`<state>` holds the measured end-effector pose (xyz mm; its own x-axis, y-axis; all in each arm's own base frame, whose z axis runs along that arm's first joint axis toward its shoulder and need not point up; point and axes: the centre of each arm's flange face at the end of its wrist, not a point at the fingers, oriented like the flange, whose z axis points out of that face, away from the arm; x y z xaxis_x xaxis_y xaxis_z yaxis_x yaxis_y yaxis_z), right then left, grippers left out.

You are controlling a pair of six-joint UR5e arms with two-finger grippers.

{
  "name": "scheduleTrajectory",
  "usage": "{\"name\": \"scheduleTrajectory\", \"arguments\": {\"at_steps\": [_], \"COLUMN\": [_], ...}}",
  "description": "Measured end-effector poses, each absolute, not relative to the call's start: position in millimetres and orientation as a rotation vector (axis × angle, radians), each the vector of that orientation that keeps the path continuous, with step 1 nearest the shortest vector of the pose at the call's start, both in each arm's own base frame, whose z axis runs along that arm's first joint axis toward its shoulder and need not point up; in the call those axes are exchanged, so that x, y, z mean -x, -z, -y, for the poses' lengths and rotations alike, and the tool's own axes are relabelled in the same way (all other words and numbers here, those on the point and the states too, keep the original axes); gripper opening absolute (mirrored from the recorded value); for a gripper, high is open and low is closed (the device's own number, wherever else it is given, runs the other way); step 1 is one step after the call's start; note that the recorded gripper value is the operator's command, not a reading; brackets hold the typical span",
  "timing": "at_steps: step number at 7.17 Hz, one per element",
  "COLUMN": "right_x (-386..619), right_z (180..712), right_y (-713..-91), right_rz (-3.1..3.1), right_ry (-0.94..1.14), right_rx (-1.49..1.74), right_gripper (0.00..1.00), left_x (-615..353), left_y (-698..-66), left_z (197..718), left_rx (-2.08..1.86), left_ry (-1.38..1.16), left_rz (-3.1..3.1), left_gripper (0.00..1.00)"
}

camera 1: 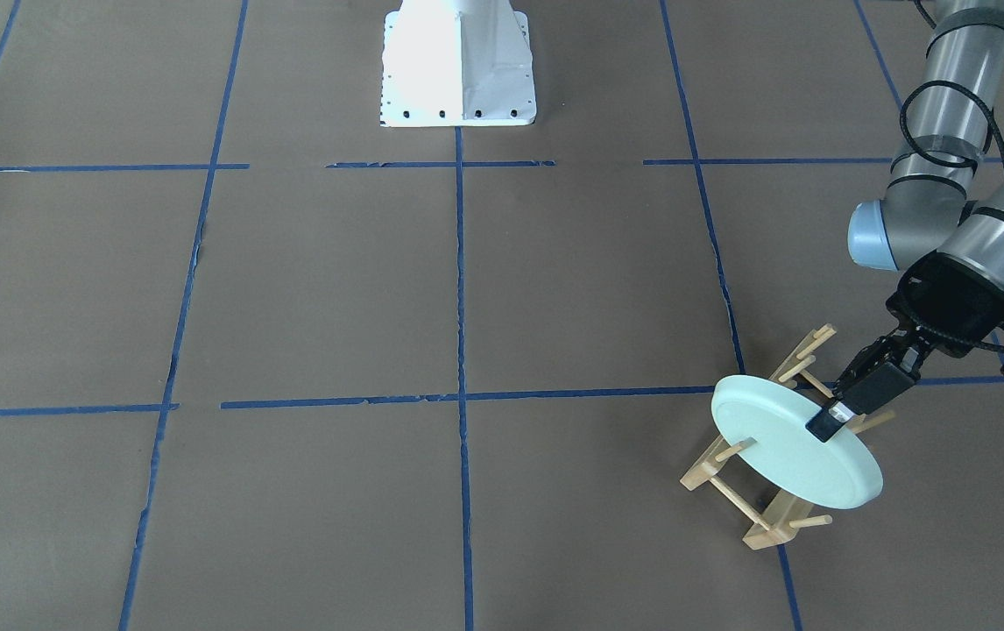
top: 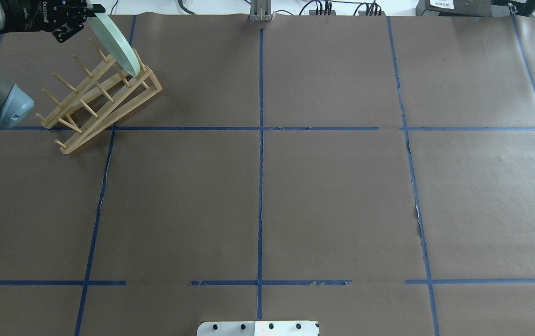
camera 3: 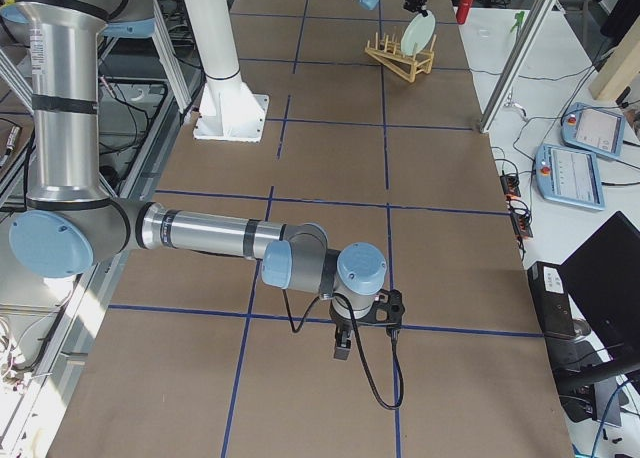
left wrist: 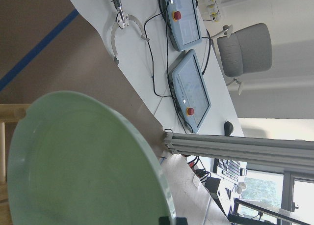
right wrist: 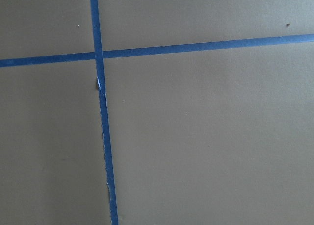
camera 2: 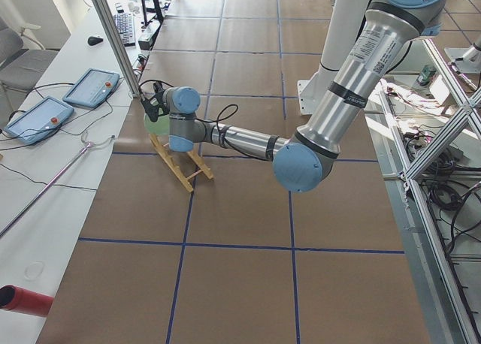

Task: Place plate on table
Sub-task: 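Lift the plate up out of the rack with the left gripper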

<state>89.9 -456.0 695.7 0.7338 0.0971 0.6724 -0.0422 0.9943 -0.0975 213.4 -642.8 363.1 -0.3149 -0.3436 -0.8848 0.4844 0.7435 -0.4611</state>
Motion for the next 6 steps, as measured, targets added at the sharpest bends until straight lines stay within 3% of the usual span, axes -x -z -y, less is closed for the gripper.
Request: {"name": "scheduleTrajectory", "arguments": {"at_steps": [6], "right_x": [-89.9], "right_z": [456.0], "right_y": [-695.7], "right_rz": [0.743], "right_ry": [-0.077], "right_rx": [0.077], "right_gripper": [1.0], "left_x": [-132.0], "left_y": [-360.0], "left_z": [655.5], "left_rx": [-0.102], "left_ry": [0.864], "left_rz": [-1.711], "left_gripper": [0.0]}}
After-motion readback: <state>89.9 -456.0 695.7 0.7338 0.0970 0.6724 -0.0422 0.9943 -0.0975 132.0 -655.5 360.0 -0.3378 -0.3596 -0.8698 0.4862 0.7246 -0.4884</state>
